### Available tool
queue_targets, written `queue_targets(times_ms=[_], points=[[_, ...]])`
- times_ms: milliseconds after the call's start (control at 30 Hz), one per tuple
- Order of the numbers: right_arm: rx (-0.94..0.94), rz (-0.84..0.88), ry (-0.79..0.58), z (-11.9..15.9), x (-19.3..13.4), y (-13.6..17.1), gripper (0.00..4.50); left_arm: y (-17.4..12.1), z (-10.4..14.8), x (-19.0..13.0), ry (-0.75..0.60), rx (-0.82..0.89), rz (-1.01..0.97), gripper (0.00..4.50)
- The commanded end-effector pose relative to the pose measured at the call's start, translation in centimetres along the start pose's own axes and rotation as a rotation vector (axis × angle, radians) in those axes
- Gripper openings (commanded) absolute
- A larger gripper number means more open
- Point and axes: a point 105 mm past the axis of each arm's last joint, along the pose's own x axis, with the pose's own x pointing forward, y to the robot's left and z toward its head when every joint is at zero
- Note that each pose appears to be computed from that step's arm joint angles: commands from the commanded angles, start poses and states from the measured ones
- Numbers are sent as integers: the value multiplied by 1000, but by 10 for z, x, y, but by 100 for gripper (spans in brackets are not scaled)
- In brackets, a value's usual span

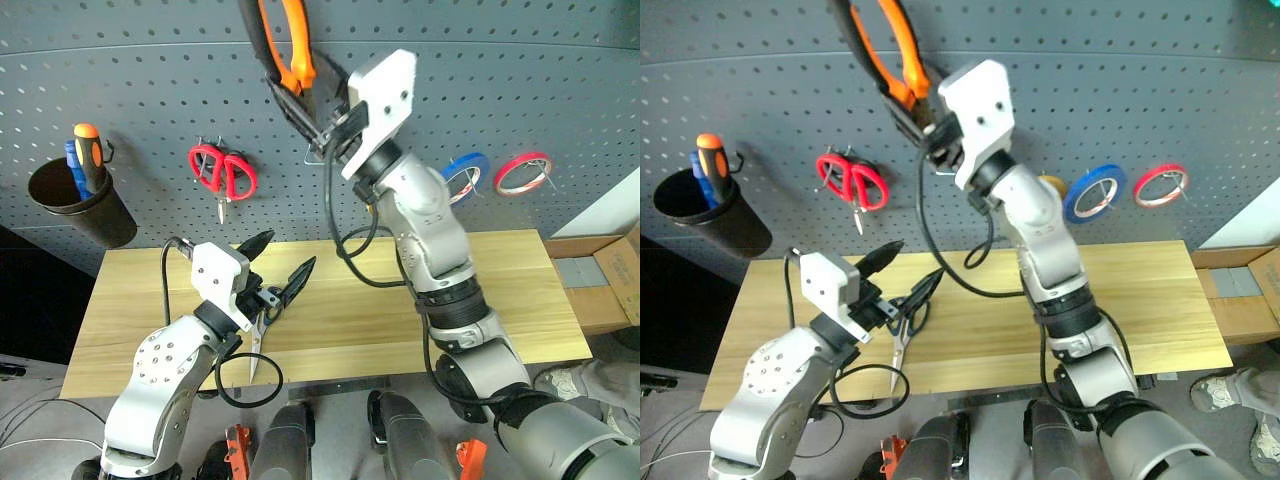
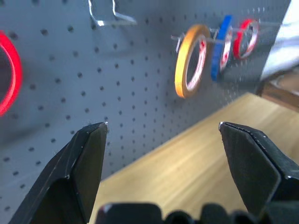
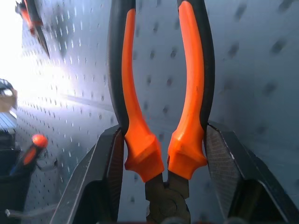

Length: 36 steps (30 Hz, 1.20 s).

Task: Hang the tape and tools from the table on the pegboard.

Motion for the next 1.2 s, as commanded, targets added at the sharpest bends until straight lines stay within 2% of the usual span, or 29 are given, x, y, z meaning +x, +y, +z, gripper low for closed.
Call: queue_targets(times_ms=[33, 533, 967, 1200], points=[[-54, 1, -103, 19, 7, 3, 201, 0, 14, -2, -64, 22, 24, 412], [-21, -84, -37, -18, 5, 1, 201, -2, 12, -5, -48, 30, 34, 412], [-75, -139, 31, -49, -17, 0, 201, -2, 11, -7, -36, 33, 41, 412], [-113, -158, 125, -68, -30, 4, 201, 1, 7, -7, -16, 42, 52, 412]])
